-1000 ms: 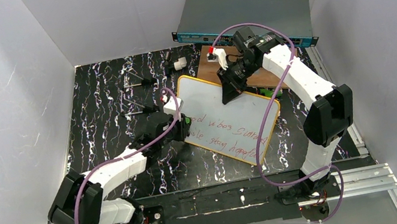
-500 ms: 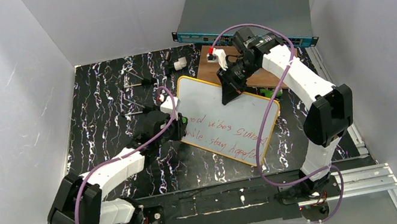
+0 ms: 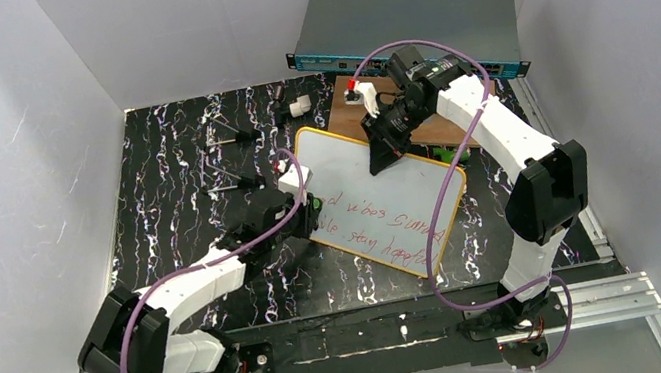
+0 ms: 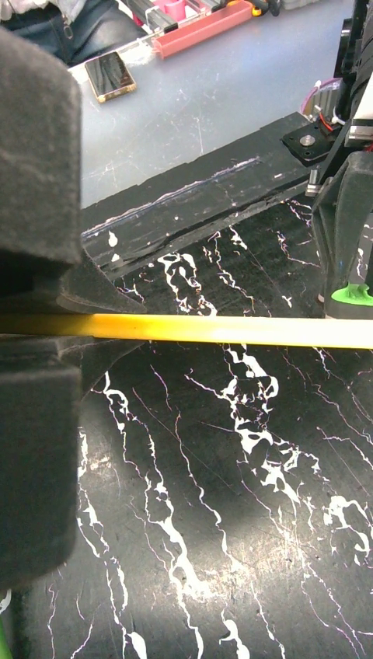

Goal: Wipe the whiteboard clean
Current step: Erase the whiteboard at the center of the board.

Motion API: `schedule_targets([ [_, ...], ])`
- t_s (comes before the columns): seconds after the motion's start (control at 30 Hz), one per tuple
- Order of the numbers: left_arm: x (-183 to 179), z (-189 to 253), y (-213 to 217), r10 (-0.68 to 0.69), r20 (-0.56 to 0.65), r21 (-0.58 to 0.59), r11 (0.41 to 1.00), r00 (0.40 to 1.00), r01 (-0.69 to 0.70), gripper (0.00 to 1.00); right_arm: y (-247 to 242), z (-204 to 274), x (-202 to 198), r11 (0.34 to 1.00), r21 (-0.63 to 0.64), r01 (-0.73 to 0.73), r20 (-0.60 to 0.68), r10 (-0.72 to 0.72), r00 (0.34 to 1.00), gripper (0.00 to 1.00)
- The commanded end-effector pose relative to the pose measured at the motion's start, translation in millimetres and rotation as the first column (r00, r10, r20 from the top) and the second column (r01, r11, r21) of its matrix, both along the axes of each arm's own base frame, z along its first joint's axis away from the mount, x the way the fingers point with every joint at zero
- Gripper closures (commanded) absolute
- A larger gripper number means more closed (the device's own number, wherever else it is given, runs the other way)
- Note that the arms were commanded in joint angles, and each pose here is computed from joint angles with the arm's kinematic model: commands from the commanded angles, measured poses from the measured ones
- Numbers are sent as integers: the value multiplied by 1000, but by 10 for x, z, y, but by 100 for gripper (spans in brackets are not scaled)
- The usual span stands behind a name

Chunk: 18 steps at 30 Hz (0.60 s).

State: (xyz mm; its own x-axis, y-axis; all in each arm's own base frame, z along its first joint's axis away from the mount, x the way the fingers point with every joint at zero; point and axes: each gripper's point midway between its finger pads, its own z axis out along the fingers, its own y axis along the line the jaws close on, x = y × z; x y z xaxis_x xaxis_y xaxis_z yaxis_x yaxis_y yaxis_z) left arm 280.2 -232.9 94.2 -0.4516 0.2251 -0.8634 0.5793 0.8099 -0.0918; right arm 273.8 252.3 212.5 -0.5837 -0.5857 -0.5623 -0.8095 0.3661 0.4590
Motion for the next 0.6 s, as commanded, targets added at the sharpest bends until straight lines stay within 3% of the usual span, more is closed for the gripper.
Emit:
schedule_targets([
  [0.0, 203, 410, 105, 104, 89, -53, 994, 991, -100, 100, 78, 36, -231, 994, 37, -107, 8, 107, 994, 99],
  [0.23, 276, 550, 390, 197, -25, -207, 958, 980, -198, 100, 73, 27, -229, 994, 32, -106, 7, 106, 994, 99],
  [0.57, -40, 569, 178, 25, -9, -302, 953, 1000, -27, 100, 68, -10, -193, 995, 16, -97, 6, 97, 995, 99],
])
